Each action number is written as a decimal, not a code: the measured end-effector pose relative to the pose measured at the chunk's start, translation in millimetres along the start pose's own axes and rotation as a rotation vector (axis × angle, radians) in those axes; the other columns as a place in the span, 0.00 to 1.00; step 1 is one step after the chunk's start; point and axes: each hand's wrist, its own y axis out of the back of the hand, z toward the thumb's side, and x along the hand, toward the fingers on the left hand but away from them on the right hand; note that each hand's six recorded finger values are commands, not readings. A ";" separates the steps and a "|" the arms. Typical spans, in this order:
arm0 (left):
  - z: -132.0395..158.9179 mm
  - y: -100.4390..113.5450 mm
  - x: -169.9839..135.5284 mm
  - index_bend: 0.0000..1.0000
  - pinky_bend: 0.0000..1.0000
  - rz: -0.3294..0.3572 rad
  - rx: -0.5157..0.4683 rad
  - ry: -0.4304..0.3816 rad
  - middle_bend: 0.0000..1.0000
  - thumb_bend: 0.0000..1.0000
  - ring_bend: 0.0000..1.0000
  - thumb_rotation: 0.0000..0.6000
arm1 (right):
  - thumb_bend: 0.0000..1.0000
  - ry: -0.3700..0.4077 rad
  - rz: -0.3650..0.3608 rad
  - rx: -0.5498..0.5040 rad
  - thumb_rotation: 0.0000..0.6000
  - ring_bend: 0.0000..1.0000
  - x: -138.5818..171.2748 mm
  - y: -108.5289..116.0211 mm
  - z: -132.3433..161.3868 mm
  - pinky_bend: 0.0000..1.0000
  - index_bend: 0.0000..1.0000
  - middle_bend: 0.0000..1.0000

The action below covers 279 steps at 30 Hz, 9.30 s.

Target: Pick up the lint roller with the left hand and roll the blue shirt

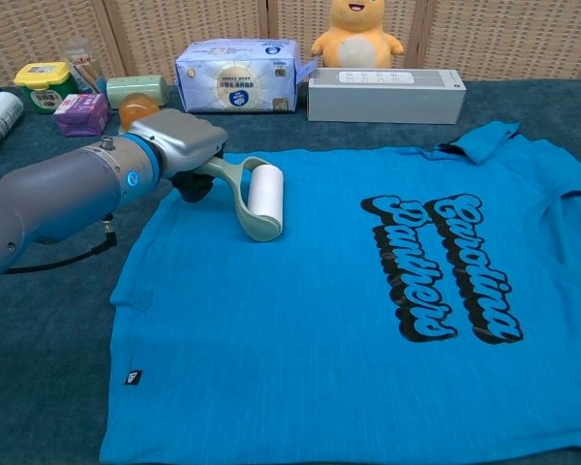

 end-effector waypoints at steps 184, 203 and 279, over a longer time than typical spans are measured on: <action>68.6 22.4 21.9 0.86 0.99 0.027 0.119 0.019 1.00 0.70 0.80 1.00 | 0.00 -0.008 0.027 0.006 1.00 0.00 -2.3 -4.6 -2.8 0.00 0.06 0.00; 11.2 6.5 6.9 0.86 0.99 0.010 0.105 0.062 1.00 0.70 0.80 1.00 | 0.00 -0.005 0.033 0.018 1.00 0.00 -1.6 -8.0 -0.4 0.00 0.06 0.00; -49.8 7.5 -51.0 0.00 0.22 -0.117 -0.187 -0.057 0.00 0.12 0.00 1.00 | 0.00 0.009 0.042 0.030 1.00 0.00 1.2 -10.9 5.2 0.00 0.06 0.00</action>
